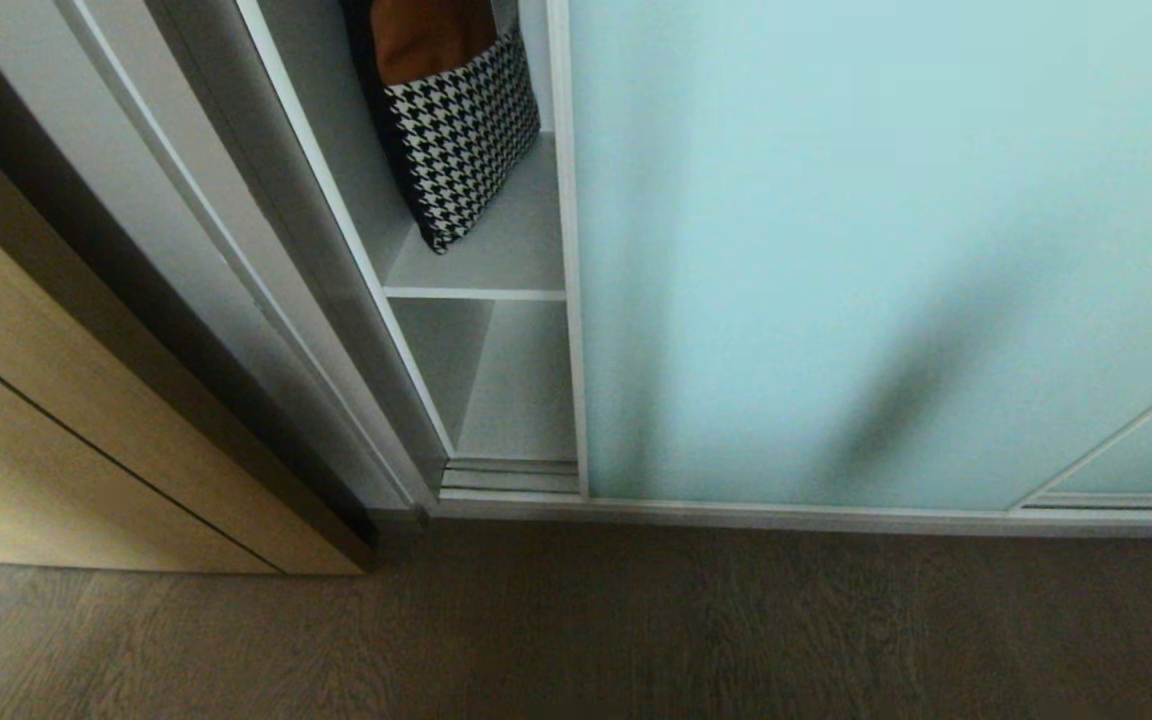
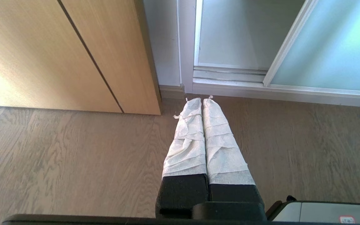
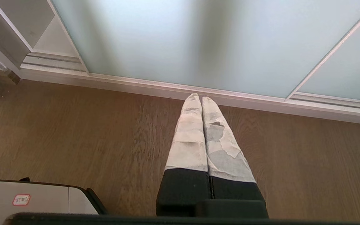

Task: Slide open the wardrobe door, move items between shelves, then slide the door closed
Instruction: Close the door

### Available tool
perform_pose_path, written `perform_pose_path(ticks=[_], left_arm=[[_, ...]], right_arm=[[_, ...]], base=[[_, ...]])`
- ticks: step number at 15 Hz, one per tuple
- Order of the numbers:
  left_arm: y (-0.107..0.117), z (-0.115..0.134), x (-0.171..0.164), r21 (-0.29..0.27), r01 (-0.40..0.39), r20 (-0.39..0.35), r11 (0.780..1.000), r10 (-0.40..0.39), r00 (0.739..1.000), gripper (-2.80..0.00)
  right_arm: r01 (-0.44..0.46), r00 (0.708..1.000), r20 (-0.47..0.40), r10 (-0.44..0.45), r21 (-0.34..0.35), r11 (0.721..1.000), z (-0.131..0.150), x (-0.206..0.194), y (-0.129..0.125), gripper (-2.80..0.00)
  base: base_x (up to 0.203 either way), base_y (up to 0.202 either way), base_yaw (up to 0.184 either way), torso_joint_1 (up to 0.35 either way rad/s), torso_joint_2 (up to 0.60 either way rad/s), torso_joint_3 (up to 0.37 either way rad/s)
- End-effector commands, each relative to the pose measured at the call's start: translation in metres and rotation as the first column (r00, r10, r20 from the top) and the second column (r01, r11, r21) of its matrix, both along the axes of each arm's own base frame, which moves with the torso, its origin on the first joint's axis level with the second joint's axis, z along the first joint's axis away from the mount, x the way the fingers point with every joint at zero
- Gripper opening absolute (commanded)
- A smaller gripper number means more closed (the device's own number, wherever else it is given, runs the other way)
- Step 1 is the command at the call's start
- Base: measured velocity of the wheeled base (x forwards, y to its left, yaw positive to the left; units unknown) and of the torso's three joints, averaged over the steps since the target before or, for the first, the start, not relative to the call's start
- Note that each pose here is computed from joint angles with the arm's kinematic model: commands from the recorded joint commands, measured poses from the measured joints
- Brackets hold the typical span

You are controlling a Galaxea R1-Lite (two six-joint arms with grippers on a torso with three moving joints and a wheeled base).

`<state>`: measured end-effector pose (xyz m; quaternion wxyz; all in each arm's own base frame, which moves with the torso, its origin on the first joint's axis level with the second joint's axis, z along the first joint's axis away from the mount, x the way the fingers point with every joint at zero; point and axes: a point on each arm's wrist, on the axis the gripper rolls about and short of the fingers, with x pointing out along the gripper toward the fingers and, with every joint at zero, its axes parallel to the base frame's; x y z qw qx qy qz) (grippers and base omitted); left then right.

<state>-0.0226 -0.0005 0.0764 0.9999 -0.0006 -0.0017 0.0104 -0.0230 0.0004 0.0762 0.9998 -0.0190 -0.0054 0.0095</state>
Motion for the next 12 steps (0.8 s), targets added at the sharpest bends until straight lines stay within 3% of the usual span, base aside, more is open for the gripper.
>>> perform_pose_path(ticks=[1,9,12], left_arm=[[0.0,0.0,0.0,0.0,-0.001,0.0,1.0,0.001,1.0,-2.8],[0.0,0.0,0.0,0.028,-0.006,-0.007,1.0,0.006,1.0,-2.8],[0.0,0.014,-0.004,0.038,-0.013,0.044,0.999,0.011,0.999,-2.8]], right_arm=[[-0.001,1.0,-0.001,0.001,0.0,1.0,0.0,0.0,0.0,-2.8],[-0.001,1.0,-0.001,0.001,0.0,1.0,0.0,0.0,0.0,-2.8],[-0.001,1.0,-0.001,0.001,0.0,1.0,0.0,0.0,0.0,-2.8]], base=[[0.0,0.0,0.0,0.0,0.0,0.0],[0.0,0.0,0.0,0.0,0.0,0.0],[0.0,0.0,0.0,0.0,0.0,0.0]])
